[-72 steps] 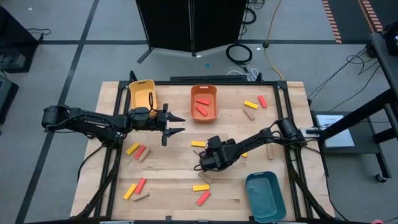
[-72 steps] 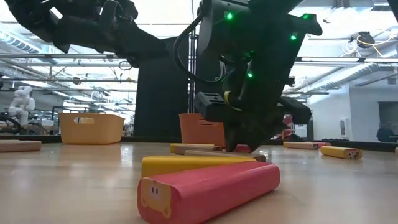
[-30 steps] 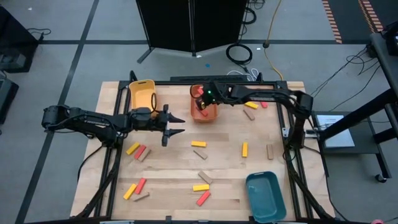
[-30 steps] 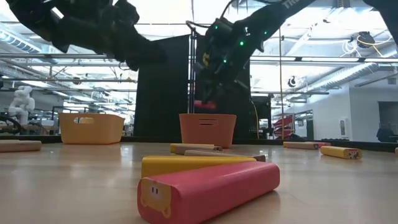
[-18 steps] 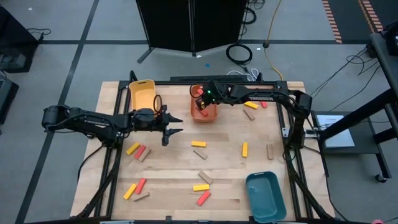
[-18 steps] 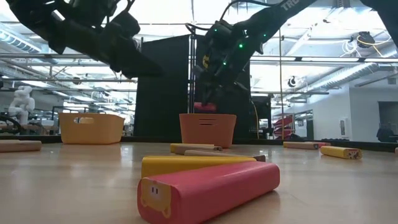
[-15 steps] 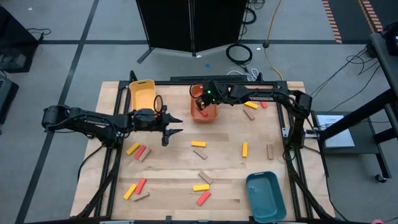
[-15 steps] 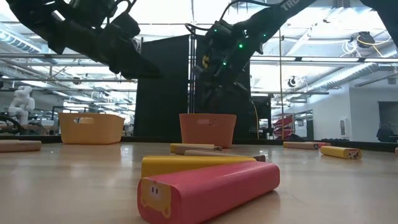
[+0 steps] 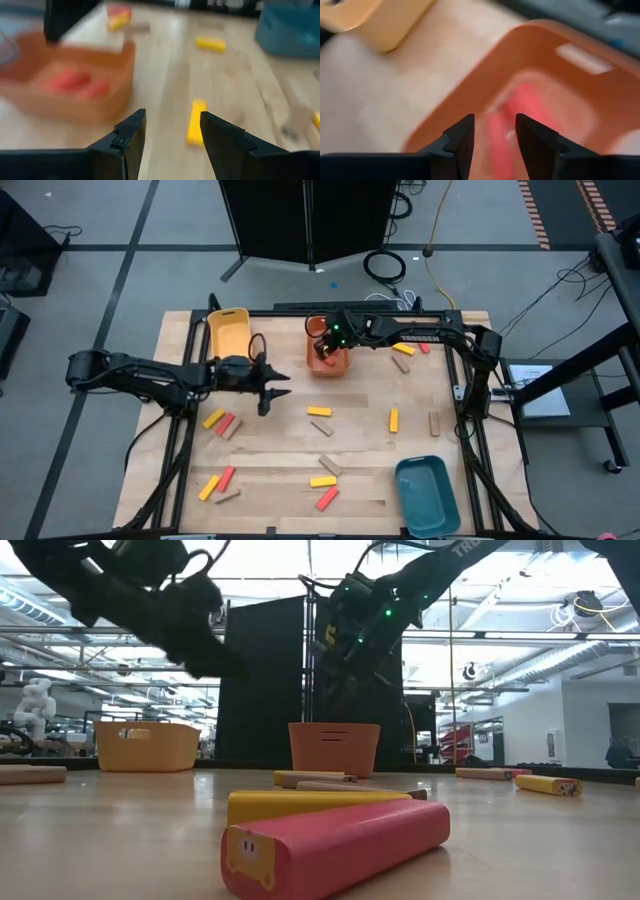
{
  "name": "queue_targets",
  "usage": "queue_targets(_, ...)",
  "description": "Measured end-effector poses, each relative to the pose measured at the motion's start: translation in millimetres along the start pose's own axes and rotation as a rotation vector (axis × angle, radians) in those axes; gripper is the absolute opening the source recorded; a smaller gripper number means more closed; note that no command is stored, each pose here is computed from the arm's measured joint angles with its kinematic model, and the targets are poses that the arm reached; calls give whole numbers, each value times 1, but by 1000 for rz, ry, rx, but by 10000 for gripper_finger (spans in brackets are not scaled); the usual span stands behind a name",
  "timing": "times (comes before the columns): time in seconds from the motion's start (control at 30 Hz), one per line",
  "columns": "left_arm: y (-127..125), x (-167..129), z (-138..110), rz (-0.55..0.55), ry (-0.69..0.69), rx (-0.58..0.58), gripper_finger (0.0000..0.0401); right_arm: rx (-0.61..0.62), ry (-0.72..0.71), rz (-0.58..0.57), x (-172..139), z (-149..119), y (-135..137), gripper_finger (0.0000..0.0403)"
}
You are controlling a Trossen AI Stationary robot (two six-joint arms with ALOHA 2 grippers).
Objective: Sort blocks
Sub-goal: Put the orange block into the orange bin
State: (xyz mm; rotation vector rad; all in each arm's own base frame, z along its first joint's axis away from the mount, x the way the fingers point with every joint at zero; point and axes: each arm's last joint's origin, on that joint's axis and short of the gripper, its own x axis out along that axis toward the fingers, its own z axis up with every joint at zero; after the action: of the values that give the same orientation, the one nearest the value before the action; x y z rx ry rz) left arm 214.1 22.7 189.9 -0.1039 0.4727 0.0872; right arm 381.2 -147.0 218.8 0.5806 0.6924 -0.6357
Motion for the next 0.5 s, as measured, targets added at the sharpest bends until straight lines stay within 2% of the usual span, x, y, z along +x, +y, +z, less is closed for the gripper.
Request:
queue_targets(0.13,-1,-16,-15,-13,232,-117,184,-54,81,176,-7,-14,29,137)
queue_targets(0.2,-2,-27,-16,6,290,-208,184,-106,87,232,-13,-24,48,137)
queue_targets(0.3,-10,-40,-19,-6,327,-300,184,-196,86,306,-25,-38,81,137)
queue_targets(0.5,-46,-57,-21,-106,313,-326,184,-412,51,494,-68,-71,154,137)
